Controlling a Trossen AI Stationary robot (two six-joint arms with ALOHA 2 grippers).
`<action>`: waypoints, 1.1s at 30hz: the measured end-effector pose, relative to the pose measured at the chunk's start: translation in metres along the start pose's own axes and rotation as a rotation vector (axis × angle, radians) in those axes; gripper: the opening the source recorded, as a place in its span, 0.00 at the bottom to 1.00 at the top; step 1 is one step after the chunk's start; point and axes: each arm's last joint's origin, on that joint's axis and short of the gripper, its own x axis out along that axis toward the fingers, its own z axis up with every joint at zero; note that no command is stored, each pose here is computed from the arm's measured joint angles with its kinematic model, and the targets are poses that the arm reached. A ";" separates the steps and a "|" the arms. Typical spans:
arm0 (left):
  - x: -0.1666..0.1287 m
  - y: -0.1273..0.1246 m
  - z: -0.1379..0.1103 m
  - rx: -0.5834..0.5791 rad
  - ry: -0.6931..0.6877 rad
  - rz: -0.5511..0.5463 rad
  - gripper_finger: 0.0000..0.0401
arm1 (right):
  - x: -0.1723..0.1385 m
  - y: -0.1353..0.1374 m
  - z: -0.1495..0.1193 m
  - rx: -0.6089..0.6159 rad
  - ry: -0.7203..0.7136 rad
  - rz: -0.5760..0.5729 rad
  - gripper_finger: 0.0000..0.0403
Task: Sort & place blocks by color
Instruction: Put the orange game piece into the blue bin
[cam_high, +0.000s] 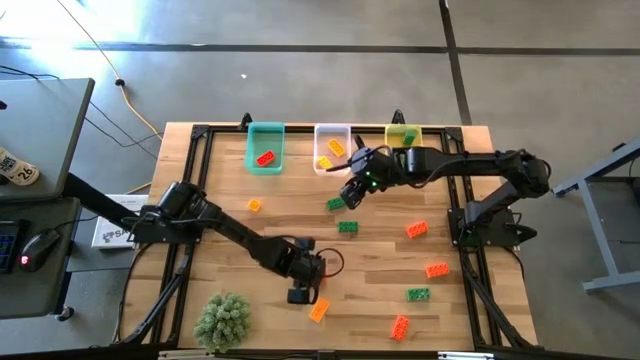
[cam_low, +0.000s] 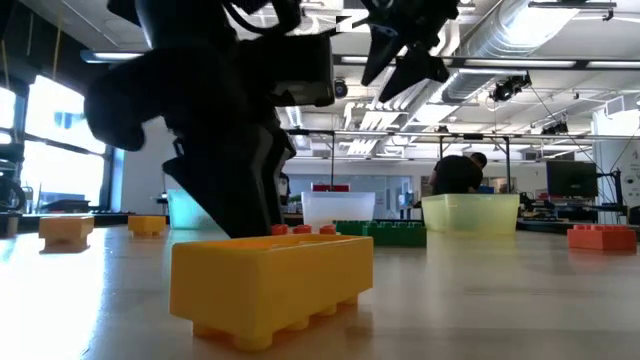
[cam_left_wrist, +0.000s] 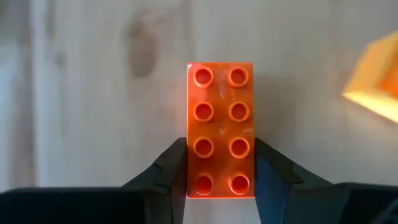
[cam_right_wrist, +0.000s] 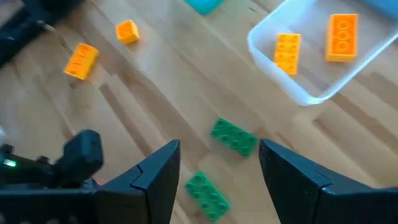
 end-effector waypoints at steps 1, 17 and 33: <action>-0.002 0.004 0.001 -0.006 0.006 0.004 0.27 | 0.000 -0.003 0.001 -0.004 0.006 -0.008 0.51; -0.067 0.106 0.023 -0.167 -0.096 0.113 0.27 | 0.004 -0.045 0.018 -0.161 0.131 0.088 0.51; -0.145 0.231 -0.007 -0.485 -0.141 0.448 0.27 | 0.005 -0.060 0.024 -0.343 0.121 0.053 0.51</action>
